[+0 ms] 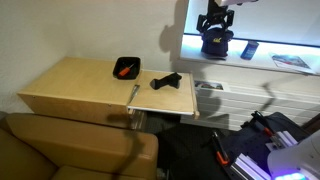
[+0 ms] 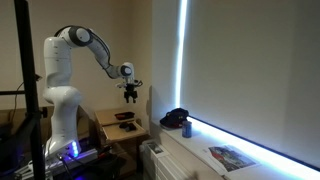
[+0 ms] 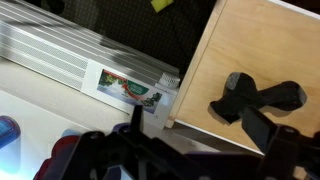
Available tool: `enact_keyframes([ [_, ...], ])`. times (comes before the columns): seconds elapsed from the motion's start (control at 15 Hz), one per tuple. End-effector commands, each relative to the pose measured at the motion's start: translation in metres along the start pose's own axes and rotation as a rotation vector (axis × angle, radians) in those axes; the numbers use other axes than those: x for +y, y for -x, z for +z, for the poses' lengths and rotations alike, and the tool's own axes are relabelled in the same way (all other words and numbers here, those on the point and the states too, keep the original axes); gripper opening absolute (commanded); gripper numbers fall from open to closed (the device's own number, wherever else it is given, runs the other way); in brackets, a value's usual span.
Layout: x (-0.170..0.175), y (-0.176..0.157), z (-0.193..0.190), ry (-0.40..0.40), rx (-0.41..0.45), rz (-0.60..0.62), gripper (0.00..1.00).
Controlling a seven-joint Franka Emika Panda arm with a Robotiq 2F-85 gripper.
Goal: Place the sock and the screwdriver on the top of the nightstand then close the pullout table
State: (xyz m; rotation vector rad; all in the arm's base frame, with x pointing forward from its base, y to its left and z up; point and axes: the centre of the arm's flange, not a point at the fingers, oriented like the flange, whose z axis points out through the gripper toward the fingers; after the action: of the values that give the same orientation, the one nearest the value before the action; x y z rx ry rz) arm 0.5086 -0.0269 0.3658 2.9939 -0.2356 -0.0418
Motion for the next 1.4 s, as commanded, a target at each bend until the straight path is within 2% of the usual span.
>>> enact_keyframes([
  [0.0, 0.004, 0.000, 0.001, 0.000, -0.001, 0.007, 1.00],
  [0.07, 0.000, -0.008, 0.026, 0.016, -0.045, 0.032, 1.00],
  [0.13, -0.011, -0.013, 0.052, 0.020, -0.044, 0.083, 1.00],
  [0.27, -0.039, -0.018, 0.081, -0.089, -0.062, 0.189, 1.00],
  [0.4, -0.068, -0.027, 0.104, -0.148, -0.048, 0.296, 1.00],
  [0.53, -0.093, -0.036, 0.119, -0.202, -0.024, 0.409, 1.00],
  [0.67, -0.109, -0.047, 0.128, -0.213, 0.015, 0.522, 1.00],
  [0.8, -0.120, -0.046, 0.128, -0.253, -0.074, 0.575, 1.00],
  [0.87, -0.112, -0.035, 0.129, -0.220, -0.036, 0.527, 1.00],
  [1.07, -0.120, -0.040, 0.130, -0.244, -0.051, 0.554, 1.00],
  [1.13, -0.121, -0.042, 0.139, -0.206, -0.087, 0.538, 1.00],
  [1.2, -0.127, -0.051, 0.156, -0.193, -0.091, 0.634, 1.00],
  [1.33, -0.137, -0.065, 0.183, -0.218, -0.076, 0.784, 1.00],
])
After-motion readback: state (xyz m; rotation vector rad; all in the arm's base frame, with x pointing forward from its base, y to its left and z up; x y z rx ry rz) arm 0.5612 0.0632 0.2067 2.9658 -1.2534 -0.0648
